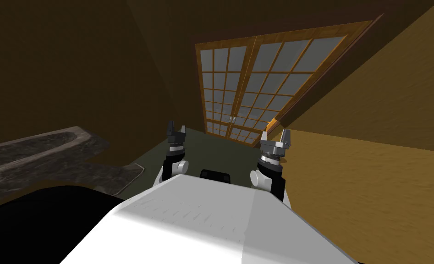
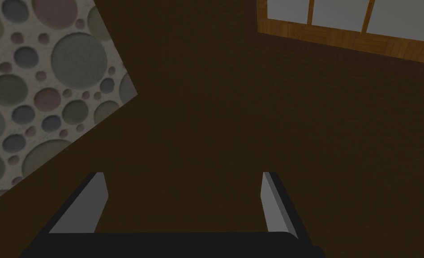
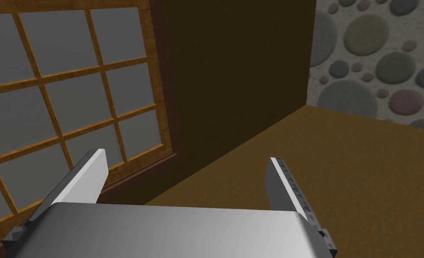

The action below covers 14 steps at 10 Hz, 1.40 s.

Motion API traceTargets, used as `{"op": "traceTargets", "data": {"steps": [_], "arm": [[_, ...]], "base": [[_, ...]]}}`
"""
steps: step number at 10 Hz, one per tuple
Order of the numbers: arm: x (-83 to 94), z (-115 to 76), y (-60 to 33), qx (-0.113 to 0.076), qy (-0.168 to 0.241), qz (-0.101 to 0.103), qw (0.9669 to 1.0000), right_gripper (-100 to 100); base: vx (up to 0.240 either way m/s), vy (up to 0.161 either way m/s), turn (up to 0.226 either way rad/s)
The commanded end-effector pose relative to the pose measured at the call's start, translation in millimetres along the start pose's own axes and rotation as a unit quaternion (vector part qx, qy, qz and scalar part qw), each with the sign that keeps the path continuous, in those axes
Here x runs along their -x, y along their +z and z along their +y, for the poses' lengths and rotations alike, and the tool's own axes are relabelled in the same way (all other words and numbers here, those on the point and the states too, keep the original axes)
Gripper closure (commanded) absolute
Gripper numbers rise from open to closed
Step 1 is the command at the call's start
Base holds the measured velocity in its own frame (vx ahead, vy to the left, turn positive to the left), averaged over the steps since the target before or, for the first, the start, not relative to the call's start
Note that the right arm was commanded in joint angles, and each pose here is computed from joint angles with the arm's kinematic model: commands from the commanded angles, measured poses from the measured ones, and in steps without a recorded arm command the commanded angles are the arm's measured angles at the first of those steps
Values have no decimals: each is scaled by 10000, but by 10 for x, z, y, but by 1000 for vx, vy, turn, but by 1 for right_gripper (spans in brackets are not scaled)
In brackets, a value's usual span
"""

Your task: Pull the door open

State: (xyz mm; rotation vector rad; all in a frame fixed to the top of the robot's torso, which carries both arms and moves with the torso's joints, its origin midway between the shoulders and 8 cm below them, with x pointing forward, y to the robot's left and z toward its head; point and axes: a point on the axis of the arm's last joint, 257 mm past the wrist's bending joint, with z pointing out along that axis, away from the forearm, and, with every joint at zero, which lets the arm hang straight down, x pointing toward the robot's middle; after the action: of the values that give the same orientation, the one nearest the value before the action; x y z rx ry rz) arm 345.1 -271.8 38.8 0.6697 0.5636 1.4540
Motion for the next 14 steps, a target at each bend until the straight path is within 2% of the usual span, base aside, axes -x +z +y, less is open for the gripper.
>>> {"op": "traceTargets", "data": {"steps": [1, 3, 5, 9, 11, 12, 13, 14], "arm": [[11, -69, -22, -56, -161, 25, 9999, -100], [27, -157, -53, -127, -367, 55, 9992, -100], [56, -297, -104, -240, -695, 106, 9972, -100], [120, -555, -212, -448, -1305, 206, 9902, -100], [166, -722, -290, -582, -1698, 280, 9834, -100], [181, -768, -313, -620, -1809, 301, 9811, -100], [210, -862, -362, -696, -2030, 345, 9761, -100], [225, -909, -387, -733, -2140, 369, 9734, -100]], "base": [[92, -1, -20], [198, 25, -19], [221, 30, -28], [185, 35, -27], [154, 33, -34], [151, 44, -29], [156, 27, -40], [143, 14, -25]]}}
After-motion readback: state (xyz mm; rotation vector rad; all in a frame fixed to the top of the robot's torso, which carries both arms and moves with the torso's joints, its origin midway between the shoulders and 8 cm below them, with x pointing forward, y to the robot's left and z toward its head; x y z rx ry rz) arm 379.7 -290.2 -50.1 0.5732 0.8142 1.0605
